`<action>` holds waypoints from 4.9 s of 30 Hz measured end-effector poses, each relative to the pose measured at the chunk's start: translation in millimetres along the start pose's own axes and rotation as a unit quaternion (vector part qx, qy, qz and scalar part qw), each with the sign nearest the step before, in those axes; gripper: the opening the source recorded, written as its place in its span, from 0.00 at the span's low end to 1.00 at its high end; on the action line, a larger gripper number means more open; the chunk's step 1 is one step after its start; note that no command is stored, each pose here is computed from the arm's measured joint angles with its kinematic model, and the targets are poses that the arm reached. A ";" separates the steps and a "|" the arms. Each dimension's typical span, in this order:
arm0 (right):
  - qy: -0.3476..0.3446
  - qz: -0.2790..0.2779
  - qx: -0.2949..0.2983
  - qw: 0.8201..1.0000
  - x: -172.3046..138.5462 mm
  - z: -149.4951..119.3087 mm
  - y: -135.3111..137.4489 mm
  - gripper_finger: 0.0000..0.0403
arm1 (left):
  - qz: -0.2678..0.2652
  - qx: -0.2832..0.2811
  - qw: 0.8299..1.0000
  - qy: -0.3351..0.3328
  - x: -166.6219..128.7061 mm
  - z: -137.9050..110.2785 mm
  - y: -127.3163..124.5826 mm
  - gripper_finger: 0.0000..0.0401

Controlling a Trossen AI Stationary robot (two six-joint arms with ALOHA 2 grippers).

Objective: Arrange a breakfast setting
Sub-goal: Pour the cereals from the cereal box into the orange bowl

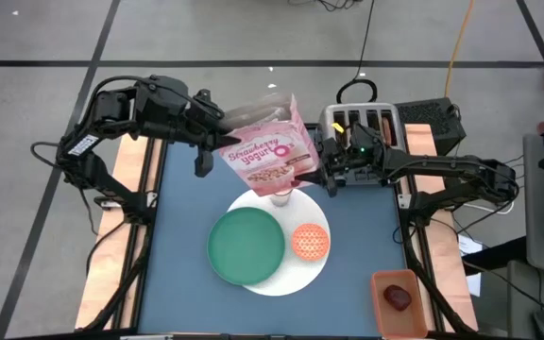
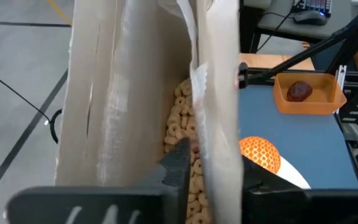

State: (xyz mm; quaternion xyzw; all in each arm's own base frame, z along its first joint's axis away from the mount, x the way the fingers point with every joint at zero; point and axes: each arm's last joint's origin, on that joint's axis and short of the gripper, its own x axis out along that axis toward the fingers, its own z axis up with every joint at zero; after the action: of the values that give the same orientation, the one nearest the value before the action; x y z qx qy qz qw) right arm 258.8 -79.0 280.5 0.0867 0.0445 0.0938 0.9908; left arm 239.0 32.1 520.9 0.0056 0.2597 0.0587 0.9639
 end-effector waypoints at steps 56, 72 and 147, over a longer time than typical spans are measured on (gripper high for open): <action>-0.180 -0.007 -0.087 0.980 -9.8 38.2 3.4 0.48 | -0.017 -0.025 0.952 -0.303 35.4 -225.9 -22.2 0.30; -0.181 -0.008 -0.087 0.980 -9.8 38.2 3.3 0.48 | 0.039 -0.089 0.954 -0.284 52.0 -243.0 -13.9 0.31; -0.233 -0.030 -0.148 0.961 -13.7 47.5 6.1 0.48 | -0.006 -0.004 0.847 -0.531 200.2 -194.2 12.9 0.86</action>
State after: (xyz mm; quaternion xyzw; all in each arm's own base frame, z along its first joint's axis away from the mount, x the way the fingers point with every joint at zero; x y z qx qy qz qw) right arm 249.3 -83.5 329.2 -0.0424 -0.1995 0.0469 0.9778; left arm 312.0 64.3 253.3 0.0301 -0.2918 0.0422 0.9551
